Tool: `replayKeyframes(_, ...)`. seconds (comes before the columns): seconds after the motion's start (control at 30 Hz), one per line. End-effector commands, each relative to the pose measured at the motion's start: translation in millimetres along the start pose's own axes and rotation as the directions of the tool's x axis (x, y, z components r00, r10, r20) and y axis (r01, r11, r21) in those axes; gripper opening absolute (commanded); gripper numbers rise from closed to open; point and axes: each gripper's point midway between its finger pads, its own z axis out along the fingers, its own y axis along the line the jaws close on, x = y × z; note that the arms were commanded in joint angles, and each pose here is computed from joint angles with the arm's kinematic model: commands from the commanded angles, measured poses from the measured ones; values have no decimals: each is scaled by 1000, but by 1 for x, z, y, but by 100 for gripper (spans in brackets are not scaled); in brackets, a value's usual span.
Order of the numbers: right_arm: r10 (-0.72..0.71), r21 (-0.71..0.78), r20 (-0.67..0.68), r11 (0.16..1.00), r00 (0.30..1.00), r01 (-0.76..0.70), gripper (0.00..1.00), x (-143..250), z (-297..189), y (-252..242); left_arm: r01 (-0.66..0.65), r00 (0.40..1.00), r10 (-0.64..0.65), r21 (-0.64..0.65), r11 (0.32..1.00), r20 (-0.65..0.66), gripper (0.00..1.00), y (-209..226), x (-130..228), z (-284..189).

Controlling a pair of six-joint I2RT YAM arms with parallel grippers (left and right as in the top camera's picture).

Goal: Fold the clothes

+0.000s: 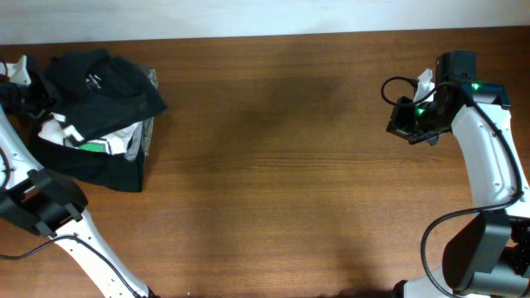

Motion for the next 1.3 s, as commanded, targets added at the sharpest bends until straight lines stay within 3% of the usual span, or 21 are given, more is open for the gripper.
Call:
replayKeyframes(0.0,-14,8,0,1000,1000,14,5,0,-1,1,-30,998,39,-137,990,58,65,13,-2,-34)
replayKeyframes(0.1,-13,8,-3,1000,1000,13,5,0,-1,0,-47,974,115,-325,945,193,92,2,2,-114)
replayKeyframes(0.17,-14,6,2,1000,1000,14,5,-1,-1,1,-115,929,214,-314,942,301,94,-45,14,-166)
replayKeyframes(0.2,-20,3,17,1000,1000,20,6,-5,-4,3,-226,887,313,-272,936,340,94,-82,25,-185)
replayKeyframes(0.27,-76,-76,85,994,993,83,9,-15,-29,26,-492,746,539,-223,842,392,94,-166,58,-211)
replayKeyframes(0.33,-181,-155,204,964,962,214,12,-21,-74,56,-636,610,689,-278,720,391,95,-225,96,-223)
replayKeyframes(0.37,-225,-172,268,945,937,277,15,-19,-99,68,-651,575,723,-320,688,384,99,-238,109,-229)
replayKeyframes(0.4,-259,-192,322,924,911,330,22,-13,-121,80,-633,562,733,-372,679,382,99,-246,120,-237)
replayKeyframes(0.47,-334,-244,432,851,838,464,44,16,-169,110,-522,589,679,-435,733,438,99,-252,143,-261)
replayKeyframes(0.53,-360,-235,483,825,798,514,94,43,-197,121,-512,576,659,-415,752,483,99,-259,174,-280)
replayKeyframes(0.57,-362,-232,495,821,790,522,99,50,-205,122,-516,570,662,-414,750,487,99,-258,182,-284)
replayKeyframes(0.77,-361,-231,507,818,783,526,99,64,-216,122,-519,539,665,-419,745,516,99,-249,230,-309)
replayKeyframes(1.03,-365,-219,466,835,806,504,99,63,-205,115,-518,516,666,-423,743,539,99,-249,240,-319)
replayKeyframes(1.07,-400,-128,479,849,781,513,99,56,-205,102,-518,516,666,-423,743,539,99,-249,240,-319)
replayKeyframes(1.1,-507,-25,517,797,690,604,98,54,-211,98,-518,516,666,-423,743,539,99,-249,240,-319)
replayKeyframes(1.13,-590,51,558,726,583,686,99,55,-219,103,-518,516,666,-423,744,539,99,-249,240,-319)
replayKeyframes(1.2,-732,247,619,524,283,815,99,78,-235,113,-518,516,666,-423,743,539,99,-249,240,-319)
replayKeyframes(1.27,-781,367,615,409,112,836,99,113,-235,105,-518,516,666,-423,744,539,99,-249,240,-319)
